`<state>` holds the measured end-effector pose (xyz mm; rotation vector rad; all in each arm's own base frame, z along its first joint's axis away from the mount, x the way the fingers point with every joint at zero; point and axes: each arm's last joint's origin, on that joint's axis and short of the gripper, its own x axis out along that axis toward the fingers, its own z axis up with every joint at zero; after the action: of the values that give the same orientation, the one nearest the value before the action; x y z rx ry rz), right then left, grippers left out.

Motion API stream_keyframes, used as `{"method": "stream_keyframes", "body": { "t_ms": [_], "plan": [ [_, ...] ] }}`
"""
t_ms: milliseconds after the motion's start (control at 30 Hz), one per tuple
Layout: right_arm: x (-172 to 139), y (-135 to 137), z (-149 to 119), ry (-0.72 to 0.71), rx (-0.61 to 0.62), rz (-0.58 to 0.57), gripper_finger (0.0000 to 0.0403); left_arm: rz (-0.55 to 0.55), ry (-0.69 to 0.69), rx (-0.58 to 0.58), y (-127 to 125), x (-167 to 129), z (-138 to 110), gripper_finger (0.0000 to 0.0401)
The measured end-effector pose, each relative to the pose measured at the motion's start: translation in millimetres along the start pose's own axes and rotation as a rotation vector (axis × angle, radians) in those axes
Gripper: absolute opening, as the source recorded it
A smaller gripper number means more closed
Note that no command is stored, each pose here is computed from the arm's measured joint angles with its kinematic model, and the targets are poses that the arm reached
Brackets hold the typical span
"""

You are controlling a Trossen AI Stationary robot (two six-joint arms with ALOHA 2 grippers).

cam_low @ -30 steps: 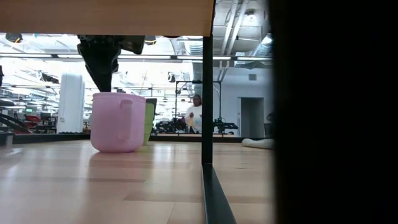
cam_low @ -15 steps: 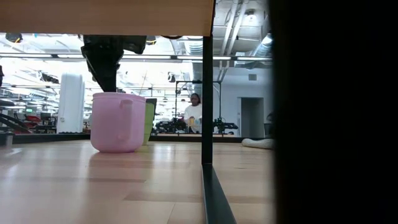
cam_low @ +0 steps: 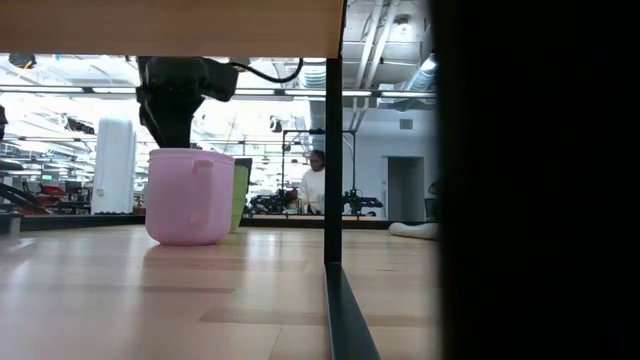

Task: Stack small to large cups/mugs on shelf
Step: Put the purple mug on the shelf

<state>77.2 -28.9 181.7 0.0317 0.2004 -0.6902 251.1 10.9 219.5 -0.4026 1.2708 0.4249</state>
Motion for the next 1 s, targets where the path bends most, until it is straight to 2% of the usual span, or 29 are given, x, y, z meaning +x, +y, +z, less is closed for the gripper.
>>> {"method": "stream_keyframes", "body": {
  "t_ms": [333,667,1000],
  "plan": [
    [0.0,0.0,0.1,-0.001,-0.048,-0.001,0.0216,0.059,0.149,0.044,-7.4,39.0,6.4,0.0158],
    [0.0,-0.1,-0.1,0.001,-0.050,-0.002,0.0216,0.034,0.089,0.089,-15.9,25.4,24.1,0.0157],
    [0.0,-0.1,-0.2,0.002,-0.051,-0.002,0.0216,0.030,0.083,0.134,-16.6,23.7,25.6,0.0157]
  ]
}}
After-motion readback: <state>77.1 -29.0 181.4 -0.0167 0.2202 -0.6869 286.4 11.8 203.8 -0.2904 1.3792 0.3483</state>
